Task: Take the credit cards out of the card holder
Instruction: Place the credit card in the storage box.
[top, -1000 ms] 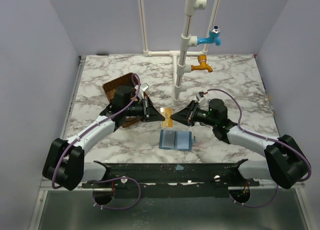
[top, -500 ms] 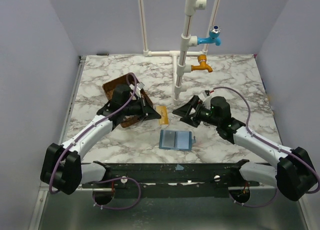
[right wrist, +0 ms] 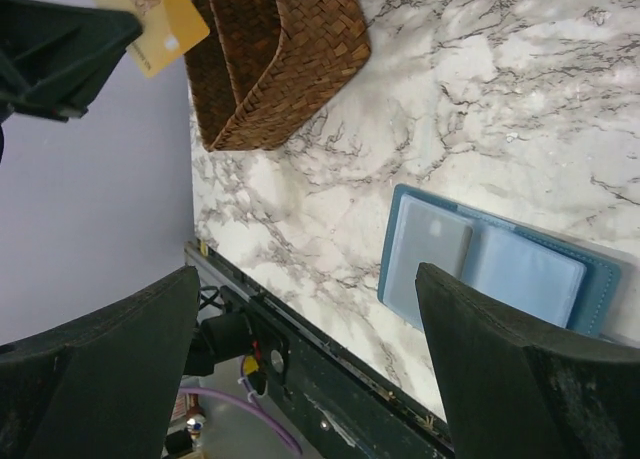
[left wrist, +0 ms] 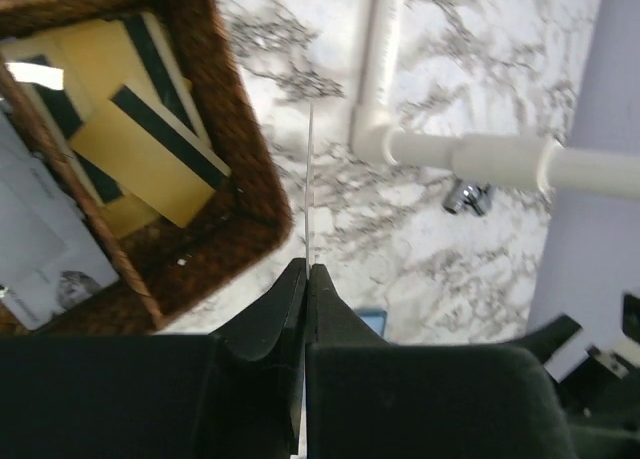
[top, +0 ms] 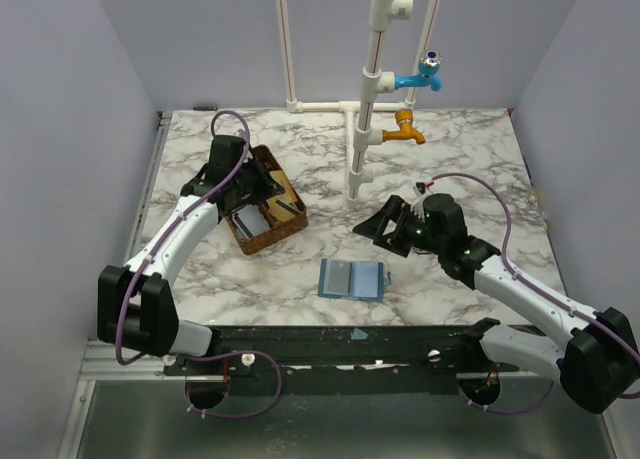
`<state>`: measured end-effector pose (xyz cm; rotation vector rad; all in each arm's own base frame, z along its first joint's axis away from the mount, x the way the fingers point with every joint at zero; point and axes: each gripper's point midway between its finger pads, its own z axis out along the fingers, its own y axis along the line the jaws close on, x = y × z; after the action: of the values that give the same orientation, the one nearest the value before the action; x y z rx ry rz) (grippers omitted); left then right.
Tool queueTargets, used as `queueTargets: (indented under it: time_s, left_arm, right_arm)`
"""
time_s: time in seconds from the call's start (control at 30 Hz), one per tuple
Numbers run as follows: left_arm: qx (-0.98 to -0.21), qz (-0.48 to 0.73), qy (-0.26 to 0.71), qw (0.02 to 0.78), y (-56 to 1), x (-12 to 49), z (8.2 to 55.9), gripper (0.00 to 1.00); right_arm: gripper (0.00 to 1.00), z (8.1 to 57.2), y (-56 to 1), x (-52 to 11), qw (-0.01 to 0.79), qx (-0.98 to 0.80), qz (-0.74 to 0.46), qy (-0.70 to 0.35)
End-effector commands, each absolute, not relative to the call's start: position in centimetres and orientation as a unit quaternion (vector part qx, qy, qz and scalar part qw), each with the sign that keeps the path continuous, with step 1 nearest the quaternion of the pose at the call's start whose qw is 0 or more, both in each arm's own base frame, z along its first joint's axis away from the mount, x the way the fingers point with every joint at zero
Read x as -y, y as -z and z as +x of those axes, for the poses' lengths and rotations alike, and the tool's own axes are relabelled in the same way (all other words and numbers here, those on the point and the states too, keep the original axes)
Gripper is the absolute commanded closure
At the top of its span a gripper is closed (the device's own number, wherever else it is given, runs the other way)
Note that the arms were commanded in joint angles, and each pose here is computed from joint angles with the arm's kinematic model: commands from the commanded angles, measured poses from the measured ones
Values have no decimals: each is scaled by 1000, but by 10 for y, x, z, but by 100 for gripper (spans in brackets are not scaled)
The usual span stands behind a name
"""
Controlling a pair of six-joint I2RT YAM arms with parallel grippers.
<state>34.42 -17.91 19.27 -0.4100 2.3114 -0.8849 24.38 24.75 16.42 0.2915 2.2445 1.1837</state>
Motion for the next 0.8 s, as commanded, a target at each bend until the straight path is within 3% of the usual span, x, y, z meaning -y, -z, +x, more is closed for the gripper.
queueTargets:
  time_s: [0.0, 0.6, 0.77]
  left_arm:
    - [-892, -192, 259, 316, -171, 151, 372, 100]
    - [-914, -197, 232, 267, -119, 153, 408, 100]
    - [-915, -186, 243, 261, -121, 158, 408, 85]
  right_arm:
    - [8, 245, -170, -239, 314, -846, 95, -420]
    - [8, 238, -168, -228, 325, -847, 97, -409]
    - [8, 238, -167, -229, 323, -848, 97, -409]
